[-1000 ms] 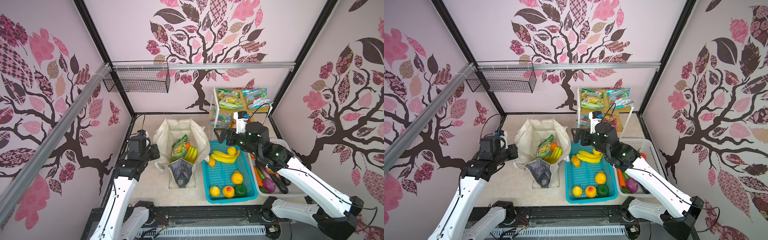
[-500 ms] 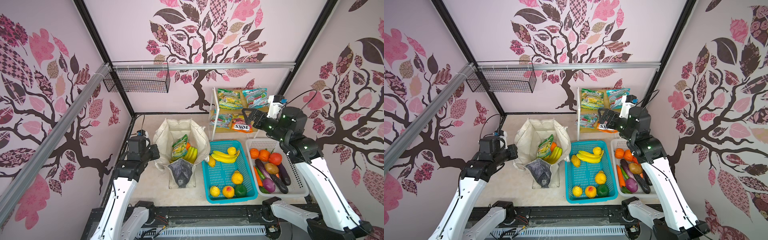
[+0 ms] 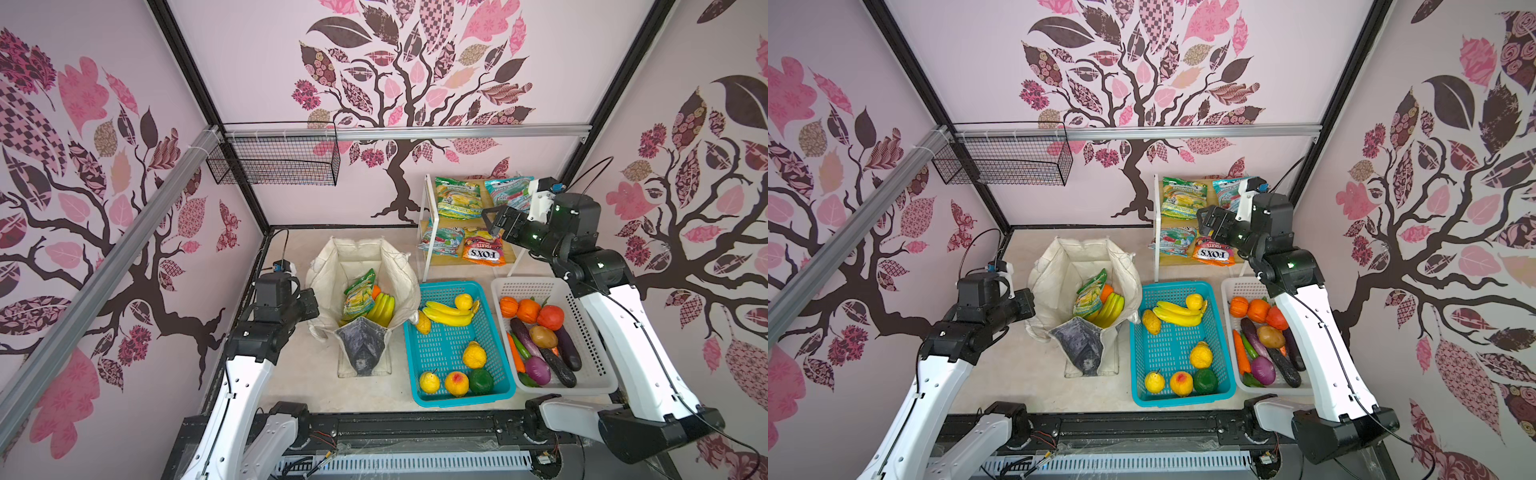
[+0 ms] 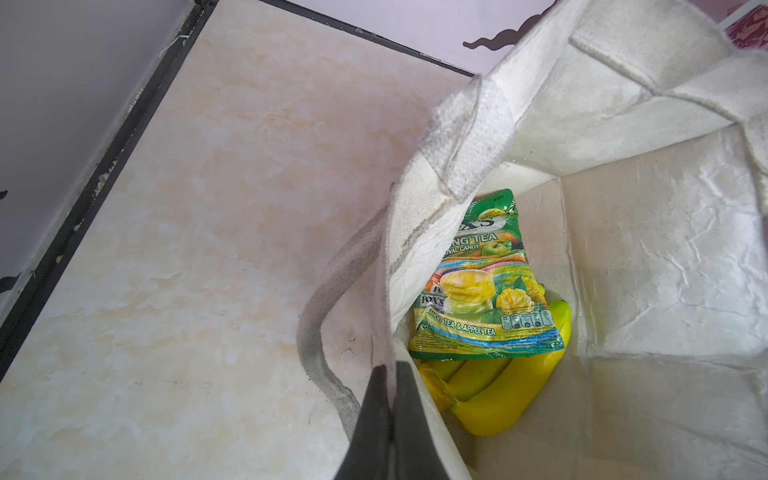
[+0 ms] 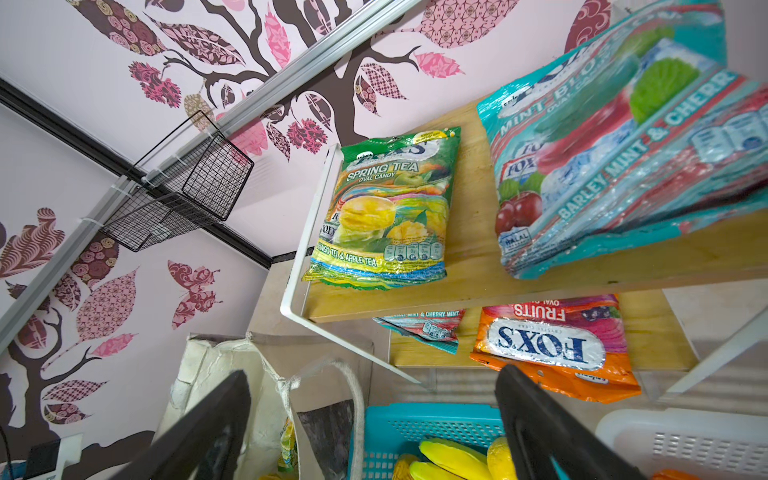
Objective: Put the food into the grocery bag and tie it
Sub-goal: 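Grasp the second green Spring Tea candy packet on the shelf with the right gripper, then carry the Spring Tea packet with the right gripper into the tote bag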
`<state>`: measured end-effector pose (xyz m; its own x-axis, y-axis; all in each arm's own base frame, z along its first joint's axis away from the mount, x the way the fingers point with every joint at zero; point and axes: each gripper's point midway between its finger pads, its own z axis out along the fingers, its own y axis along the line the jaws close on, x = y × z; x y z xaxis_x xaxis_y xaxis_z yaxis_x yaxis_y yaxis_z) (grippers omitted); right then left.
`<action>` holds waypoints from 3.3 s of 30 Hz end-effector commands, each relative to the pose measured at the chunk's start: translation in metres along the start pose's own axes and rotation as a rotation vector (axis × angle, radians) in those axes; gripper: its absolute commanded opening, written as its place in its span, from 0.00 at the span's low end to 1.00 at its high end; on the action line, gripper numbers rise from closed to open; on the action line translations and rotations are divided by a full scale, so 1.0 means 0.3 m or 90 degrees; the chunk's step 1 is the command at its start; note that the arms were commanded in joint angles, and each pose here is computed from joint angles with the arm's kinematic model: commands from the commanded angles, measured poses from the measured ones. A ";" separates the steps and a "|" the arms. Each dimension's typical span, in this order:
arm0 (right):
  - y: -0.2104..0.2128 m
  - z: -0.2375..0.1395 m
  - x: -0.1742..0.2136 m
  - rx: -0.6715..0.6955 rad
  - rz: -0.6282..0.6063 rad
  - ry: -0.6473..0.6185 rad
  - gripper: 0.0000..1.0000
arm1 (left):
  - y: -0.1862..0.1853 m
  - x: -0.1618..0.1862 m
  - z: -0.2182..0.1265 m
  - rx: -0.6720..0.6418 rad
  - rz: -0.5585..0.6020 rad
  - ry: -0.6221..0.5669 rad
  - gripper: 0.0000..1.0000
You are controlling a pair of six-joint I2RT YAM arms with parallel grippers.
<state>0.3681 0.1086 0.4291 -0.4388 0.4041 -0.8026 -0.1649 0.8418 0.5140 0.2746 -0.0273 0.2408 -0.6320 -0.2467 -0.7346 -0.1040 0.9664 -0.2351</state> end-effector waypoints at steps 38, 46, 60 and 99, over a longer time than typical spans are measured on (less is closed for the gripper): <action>-0.093 0.311 0.015 0.068 -0.007 0.075 0.69 | 0.007 0.000 -0.011 -0.001 0.005 -0.018 0.00; -0.080 0.345 0.036 0.039 0.008 0.085 0.53 | 0.008 -0.001 -0.011 -0.003 0.005 -0.018 0.00; -0.066 0.331 0.026 0.011 0.021 0.045 0.04 | 0.003 0.009 0.002 0.003 0.005 -0.005 0.00; 0.375 -0.098 -0.163 -0.193 -0.062 -0.047 0.00 | 0.010 0.009 0.002 -0.005 0.005 -0.005 0.00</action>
<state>0.3807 0.1676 0.4938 -0.4331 0.3507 -0.8303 -0.3764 0.7667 0.5201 0.2734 -0.0262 0.2430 -0.6247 -0.2449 -0.7415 -0.1048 0.9673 -0.2311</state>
